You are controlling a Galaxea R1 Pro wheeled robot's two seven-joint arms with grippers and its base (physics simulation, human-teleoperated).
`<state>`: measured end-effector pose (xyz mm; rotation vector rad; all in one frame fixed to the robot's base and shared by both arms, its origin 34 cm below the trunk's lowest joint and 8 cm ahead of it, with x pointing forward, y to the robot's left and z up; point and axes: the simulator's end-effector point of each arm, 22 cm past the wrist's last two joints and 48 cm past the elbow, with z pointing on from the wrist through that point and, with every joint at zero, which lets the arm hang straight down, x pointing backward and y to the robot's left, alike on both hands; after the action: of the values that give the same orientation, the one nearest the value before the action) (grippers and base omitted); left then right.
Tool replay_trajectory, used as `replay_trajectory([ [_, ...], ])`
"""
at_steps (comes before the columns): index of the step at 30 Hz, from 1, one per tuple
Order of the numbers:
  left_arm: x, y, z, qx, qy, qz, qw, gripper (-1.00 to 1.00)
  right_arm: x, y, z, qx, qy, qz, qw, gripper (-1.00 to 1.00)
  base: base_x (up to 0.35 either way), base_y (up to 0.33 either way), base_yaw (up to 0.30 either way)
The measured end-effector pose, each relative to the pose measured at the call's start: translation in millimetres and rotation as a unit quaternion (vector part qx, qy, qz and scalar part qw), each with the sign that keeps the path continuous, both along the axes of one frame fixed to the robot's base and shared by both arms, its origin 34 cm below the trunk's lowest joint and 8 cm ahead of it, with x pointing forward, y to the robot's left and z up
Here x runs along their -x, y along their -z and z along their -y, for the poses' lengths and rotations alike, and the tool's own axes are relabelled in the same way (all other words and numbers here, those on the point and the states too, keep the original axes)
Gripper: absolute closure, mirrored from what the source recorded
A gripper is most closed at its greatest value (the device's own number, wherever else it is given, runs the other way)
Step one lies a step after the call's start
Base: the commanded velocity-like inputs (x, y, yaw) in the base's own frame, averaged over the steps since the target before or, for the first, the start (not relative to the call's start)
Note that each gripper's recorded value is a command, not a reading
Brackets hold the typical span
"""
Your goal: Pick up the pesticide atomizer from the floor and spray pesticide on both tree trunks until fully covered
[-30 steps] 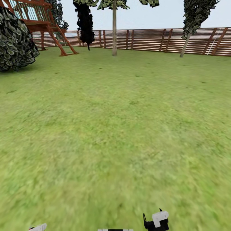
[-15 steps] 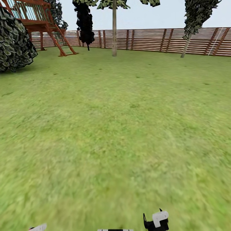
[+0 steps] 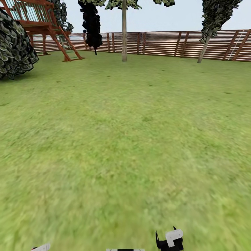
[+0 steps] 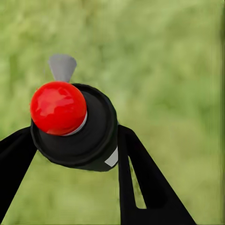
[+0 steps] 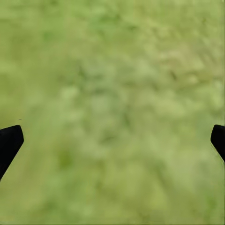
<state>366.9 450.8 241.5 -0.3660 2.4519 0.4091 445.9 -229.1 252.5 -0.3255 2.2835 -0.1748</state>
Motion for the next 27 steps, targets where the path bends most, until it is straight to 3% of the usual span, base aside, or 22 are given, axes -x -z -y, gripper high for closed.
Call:
replay_trajectory([
  [27, 0.0, 0.0, 0.0, 0.0, 0.0, 0.0, 1.0, 1.0, 0.0, 0.0, 0.0, 0.0, 0.0, 0.0, 1.0, -1.0, 0.344, 0.0, 0.0],
])
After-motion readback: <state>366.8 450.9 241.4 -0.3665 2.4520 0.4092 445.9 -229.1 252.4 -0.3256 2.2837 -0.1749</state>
